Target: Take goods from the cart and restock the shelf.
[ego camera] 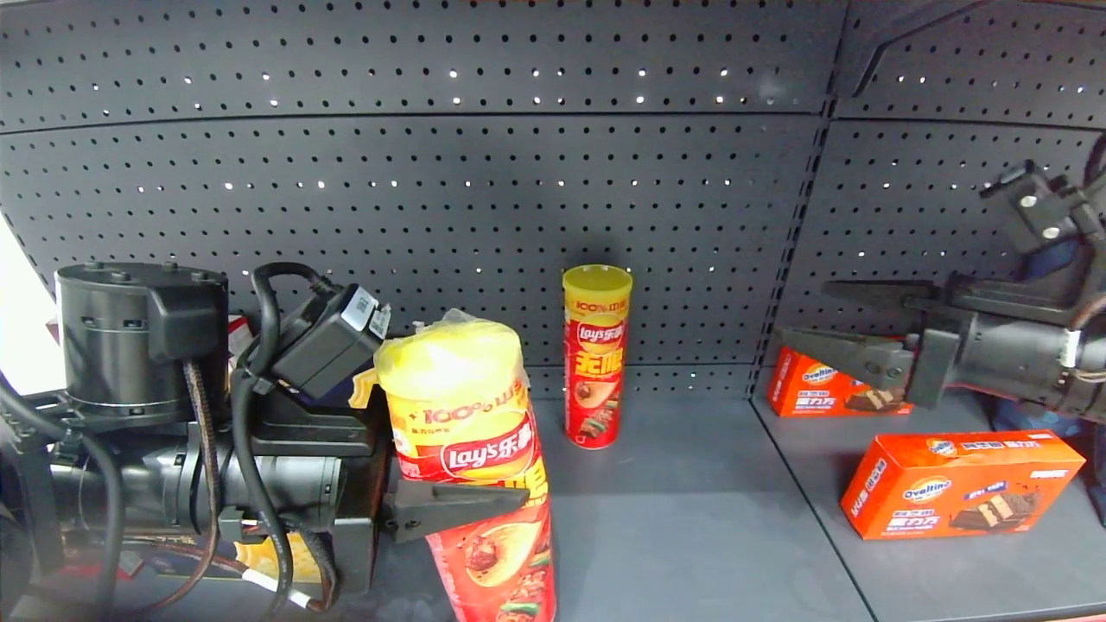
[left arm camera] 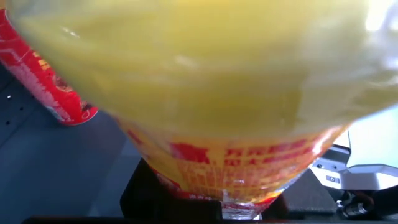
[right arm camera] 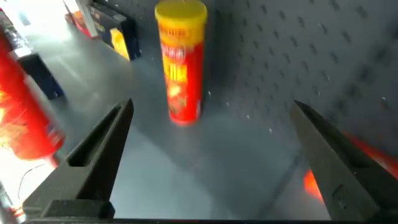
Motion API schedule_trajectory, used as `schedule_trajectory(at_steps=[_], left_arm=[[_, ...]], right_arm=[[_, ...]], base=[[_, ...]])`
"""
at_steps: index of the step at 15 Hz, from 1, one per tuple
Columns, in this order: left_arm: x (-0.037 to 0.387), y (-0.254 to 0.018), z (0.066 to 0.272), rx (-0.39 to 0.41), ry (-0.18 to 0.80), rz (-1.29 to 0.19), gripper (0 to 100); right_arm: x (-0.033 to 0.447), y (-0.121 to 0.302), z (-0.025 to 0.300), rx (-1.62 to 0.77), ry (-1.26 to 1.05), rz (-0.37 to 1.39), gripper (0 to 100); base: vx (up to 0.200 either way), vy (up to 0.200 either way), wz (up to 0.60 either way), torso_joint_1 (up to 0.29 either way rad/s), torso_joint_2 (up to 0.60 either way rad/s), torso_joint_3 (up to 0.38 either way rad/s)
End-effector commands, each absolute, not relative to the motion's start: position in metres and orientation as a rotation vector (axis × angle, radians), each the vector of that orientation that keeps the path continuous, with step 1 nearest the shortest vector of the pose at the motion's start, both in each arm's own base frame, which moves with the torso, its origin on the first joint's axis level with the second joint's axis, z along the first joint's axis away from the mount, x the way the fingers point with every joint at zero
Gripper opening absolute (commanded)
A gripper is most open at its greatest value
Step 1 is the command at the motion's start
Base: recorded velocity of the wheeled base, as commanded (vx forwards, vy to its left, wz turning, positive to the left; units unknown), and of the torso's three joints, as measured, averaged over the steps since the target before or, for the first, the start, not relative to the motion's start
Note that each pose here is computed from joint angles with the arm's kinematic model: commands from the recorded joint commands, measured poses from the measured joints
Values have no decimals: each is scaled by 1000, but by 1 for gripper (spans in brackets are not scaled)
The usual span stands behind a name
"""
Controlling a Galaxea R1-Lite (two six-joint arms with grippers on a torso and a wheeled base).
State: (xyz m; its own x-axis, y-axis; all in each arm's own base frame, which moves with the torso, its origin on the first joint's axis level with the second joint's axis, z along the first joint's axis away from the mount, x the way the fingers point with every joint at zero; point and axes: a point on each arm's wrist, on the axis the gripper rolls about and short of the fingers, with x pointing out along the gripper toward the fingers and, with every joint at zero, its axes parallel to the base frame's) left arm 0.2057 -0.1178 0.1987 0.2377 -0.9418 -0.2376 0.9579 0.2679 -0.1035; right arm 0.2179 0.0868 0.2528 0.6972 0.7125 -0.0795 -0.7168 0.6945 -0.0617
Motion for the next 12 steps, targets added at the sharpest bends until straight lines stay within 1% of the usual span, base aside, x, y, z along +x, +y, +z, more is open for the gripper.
schedule_trajectory(at_steps=[1,2,4,7,12], left_arm=[[207,-118,198,68,277,-1303,0],[206,-118,197,67,279,-1303,0],[206,-118,197,68,277,-1303,0],[206,-118,197,67,281,-1303,0],[207,-118,196,65,283,-1301,0]], right_arm=[[263,106,228,-102,59,899,100],[270,113,220,-104,67,918,100],[277,121,215,-114,64,943,100],[283,128,215,-116,56,975,100],[306,155,192,-113,111,1034,100]], base=[[0,0,0,0,0,0],[0,0,0,0,0,0],[0,0,0,0,0,0],[0,0,0,0,0,0],[0,0,0,0,0,0]])
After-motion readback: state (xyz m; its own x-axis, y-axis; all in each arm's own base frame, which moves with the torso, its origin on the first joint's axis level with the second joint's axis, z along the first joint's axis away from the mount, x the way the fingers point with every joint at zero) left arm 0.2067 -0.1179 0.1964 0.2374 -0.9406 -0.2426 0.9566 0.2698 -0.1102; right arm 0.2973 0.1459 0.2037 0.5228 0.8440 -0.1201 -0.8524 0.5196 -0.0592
